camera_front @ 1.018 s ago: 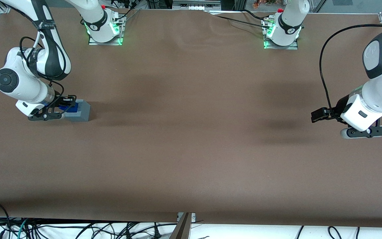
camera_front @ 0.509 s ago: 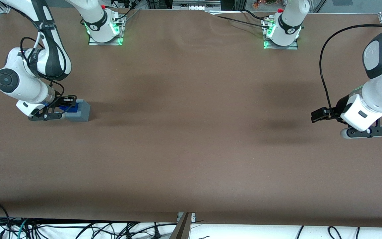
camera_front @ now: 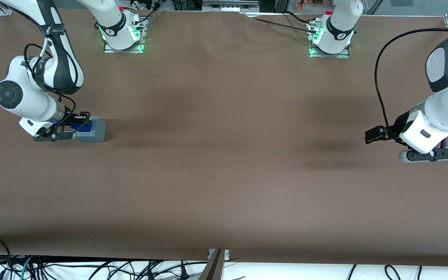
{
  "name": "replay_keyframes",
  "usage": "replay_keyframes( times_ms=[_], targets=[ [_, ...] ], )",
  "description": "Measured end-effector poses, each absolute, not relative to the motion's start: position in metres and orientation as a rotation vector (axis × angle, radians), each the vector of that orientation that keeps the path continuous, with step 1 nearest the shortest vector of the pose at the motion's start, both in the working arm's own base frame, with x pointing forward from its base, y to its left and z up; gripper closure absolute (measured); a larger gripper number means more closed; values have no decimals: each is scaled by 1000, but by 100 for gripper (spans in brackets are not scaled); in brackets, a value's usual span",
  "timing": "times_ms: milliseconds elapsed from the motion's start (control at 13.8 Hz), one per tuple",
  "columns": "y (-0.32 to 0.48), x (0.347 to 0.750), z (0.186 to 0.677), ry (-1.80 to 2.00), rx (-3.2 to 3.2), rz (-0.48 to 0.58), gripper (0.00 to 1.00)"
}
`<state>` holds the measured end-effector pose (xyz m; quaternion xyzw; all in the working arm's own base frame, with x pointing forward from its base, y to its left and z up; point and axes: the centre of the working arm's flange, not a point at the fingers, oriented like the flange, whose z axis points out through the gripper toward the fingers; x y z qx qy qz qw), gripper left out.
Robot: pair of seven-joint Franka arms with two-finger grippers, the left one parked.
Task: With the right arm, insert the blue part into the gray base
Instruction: 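Align the blue part with the base's hole and press it down, then open the right gripper to release the blue part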
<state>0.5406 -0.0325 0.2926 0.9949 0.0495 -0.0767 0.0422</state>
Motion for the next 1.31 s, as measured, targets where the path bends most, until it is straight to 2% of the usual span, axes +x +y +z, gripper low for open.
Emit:
replay_keyframes(
  times_ms=[727,800,873,1091,1164,1309],
  targets=[
    [-32,541,292,151,3045,-235,49],
    [-32,541,292,150,3045,-235,46],
    [-32,541,293,149,3046,-235,38],
    [-32,541,293,148,3048,-232,8],
    [-32,540,294,147,3048,-234,2],
    [-32,538,298,145,3051,-261,2]
  ],
)
